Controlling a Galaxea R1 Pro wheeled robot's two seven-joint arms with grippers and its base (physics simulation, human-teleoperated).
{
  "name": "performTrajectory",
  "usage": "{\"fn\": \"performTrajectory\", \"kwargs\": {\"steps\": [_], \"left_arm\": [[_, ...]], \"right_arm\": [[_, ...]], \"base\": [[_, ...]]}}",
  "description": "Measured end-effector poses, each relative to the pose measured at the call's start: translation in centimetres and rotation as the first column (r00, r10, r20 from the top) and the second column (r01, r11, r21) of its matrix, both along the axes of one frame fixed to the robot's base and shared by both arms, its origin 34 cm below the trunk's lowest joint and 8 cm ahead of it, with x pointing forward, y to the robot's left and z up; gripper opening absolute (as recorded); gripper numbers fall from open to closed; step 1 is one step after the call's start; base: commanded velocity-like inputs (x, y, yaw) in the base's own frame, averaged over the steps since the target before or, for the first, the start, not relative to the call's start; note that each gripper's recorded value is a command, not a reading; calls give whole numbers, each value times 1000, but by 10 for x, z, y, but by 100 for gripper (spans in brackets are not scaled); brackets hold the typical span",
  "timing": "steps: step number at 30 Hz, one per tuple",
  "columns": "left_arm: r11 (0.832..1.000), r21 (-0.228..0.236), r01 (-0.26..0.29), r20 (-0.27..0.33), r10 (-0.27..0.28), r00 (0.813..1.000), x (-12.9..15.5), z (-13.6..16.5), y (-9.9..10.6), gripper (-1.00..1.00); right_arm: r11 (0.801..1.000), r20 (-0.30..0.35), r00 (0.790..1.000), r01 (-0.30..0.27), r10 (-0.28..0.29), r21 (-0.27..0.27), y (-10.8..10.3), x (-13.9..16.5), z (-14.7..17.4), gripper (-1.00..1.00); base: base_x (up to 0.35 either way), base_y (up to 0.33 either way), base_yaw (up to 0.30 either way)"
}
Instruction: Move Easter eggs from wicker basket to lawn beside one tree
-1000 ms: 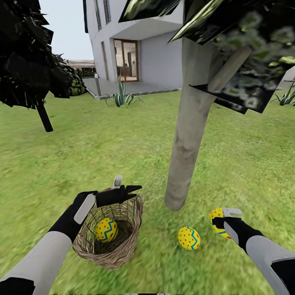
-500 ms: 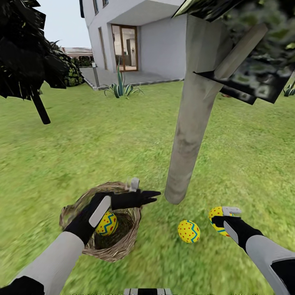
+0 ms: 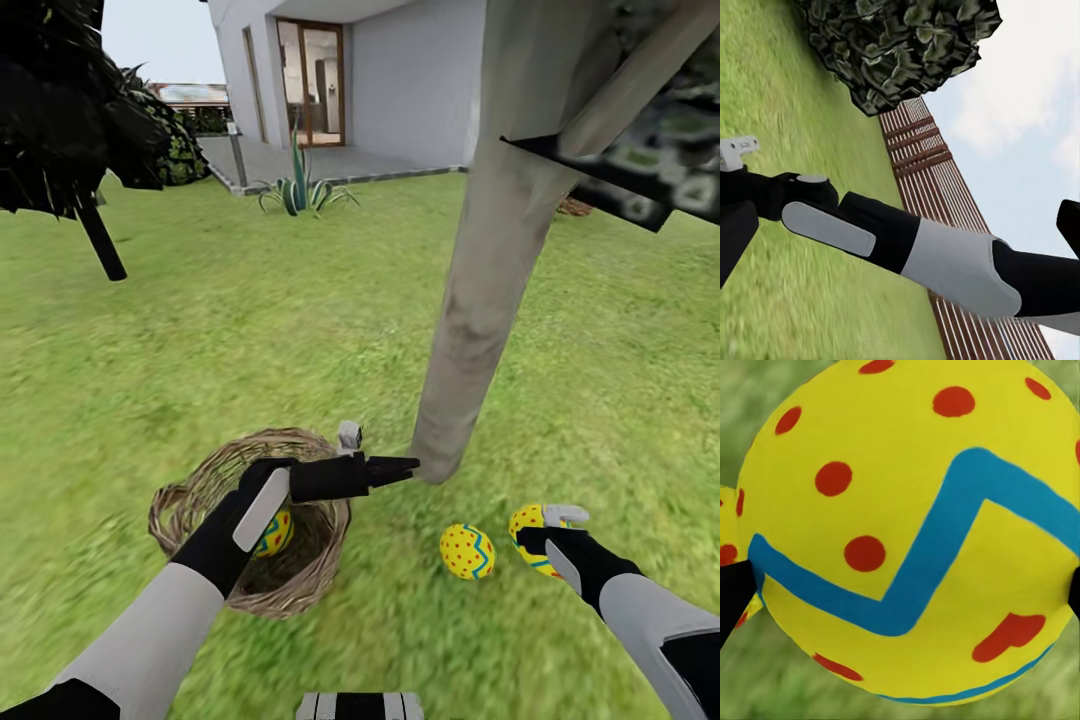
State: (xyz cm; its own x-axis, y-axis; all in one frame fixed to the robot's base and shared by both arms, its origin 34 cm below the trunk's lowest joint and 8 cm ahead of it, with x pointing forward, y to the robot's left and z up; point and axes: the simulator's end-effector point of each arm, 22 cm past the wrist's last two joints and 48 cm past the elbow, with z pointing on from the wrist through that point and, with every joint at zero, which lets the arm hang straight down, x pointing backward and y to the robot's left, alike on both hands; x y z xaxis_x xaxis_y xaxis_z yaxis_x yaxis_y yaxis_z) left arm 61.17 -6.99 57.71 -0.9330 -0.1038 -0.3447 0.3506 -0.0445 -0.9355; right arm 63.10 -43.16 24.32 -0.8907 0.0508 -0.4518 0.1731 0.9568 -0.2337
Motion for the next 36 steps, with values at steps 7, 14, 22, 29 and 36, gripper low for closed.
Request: {"fn": "performTrajectory", "kwargs": {"steps": [7, 14, 22, 29, 36], "left_arm": [[1000, -17, -3, -10, 3, 1000, 1, 1, 0, 100], [1000, -27, -4, -12, 4, 1000, 1, 3, 0, 100], [999, -50, -10, -33, 9, 999, 4, 1, 2, 100], [999, -52, -12, -61, 9, 998, 6, -14, 2, 100], [999, -52, -13, -88, 9, 996, 7, -30, 2, 100]], "right_arm": [[1000, -1, 1000, 0, 0, -1, 0, 0, -2, -100], [1000, -1, 1000, 1, -1, -2, -1, 0, -2, -100], [1000, -14, 1000, 11, -11, -3, -3, -5, -9, -100], [1000, -41, 999, 16, -16, -4, -4, -13, -25, -100], [1000, -70, 997, 17, -18, -8, -5, -22, -41, -100]], "base": [[0, -64, 272], [77, -312, 247], [11, -28, 19], [0, 0, 0], [0, 0, 0]]}}
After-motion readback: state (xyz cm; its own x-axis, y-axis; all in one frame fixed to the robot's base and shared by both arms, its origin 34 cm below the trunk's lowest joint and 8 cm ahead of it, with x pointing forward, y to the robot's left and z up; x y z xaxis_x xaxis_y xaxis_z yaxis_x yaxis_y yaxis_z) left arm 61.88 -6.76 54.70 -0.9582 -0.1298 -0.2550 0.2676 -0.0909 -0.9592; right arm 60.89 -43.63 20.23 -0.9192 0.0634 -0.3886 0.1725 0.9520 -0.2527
